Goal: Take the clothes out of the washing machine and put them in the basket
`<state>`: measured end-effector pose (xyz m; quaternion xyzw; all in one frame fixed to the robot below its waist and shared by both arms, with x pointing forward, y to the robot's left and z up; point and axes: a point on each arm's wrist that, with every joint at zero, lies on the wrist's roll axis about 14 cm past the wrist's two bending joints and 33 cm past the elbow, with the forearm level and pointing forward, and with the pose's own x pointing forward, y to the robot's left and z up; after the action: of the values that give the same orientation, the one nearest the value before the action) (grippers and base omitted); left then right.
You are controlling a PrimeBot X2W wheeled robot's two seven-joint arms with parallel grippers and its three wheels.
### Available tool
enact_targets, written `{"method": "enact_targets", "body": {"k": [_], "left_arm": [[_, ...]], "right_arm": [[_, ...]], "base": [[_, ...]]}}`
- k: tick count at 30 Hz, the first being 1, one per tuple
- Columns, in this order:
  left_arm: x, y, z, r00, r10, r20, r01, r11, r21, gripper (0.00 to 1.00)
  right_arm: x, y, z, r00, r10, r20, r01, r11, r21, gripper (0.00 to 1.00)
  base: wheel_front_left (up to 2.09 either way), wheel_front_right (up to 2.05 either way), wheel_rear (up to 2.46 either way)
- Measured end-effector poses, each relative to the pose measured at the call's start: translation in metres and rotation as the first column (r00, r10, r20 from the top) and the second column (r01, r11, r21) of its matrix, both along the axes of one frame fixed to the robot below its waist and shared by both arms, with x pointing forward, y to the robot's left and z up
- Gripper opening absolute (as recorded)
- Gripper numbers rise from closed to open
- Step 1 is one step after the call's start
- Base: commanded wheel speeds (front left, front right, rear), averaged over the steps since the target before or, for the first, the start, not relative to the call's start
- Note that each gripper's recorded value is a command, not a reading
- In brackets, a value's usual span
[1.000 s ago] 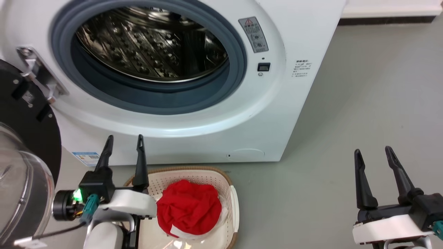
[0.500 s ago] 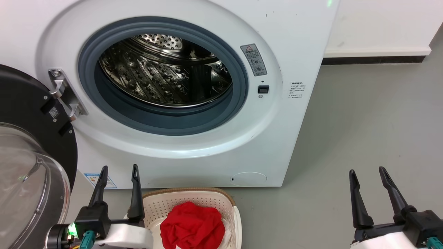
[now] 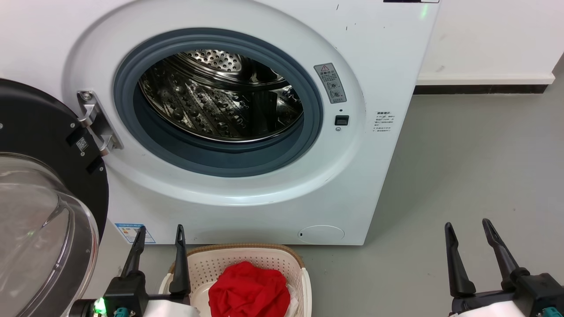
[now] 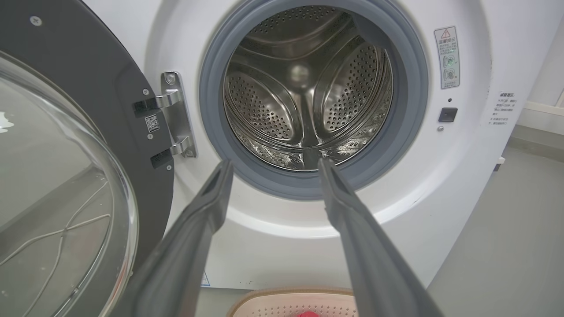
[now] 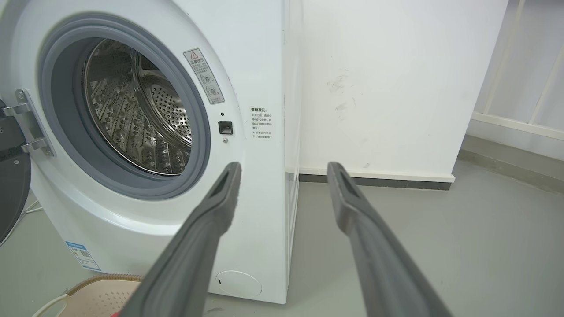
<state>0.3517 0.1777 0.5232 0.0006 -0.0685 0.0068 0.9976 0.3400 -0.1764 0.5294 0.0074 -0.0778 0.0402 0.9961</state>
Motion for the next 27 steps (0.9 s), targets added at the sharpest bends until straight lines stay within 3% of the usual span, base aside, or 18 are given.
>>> {"method": "enact_targets", "body": {"k": [15,16,22,27], "left_arm": [[0.0,0.001,-0.006,1.0,0.004,-0.018,-0.004,1.0,-0.008,1.0],[0.0,0.001,-0.006,1.0,0.005,-0.02,-0.005,1.0,-0.01,0.0],[-0.007,0.002,-0.032,0.994,0.006,-0.106,-0.009,1.0,-0.02,0.0],[-0.007,0.007,-0.04,0.989,0.014,-0.146,-0.032,0.992,-0.122,0.0]], "right_arm": [[0.0,0.002,-0.001,1.0,0.005,-0.003,-0.005,1.0,-0.005,1.0],[0.0,0.002,-0.002,1.0,0.005,-0.005,-0.005,1.0,-0.004,0.0],[-0.002,0.002,-0.019,0.998,0.004,-0.062,-0.003,1.0,0.011,0.0],[-0.002,-0.001,-0.024,0.996,-0.003,-0.087,0.013,0.993,0.116,0.0]], "base": [[0.0,0.0,0.0],[0.0,0.0,0.0],[0.0,0.0,0.0],[0.0,0.0,0.0]]}}
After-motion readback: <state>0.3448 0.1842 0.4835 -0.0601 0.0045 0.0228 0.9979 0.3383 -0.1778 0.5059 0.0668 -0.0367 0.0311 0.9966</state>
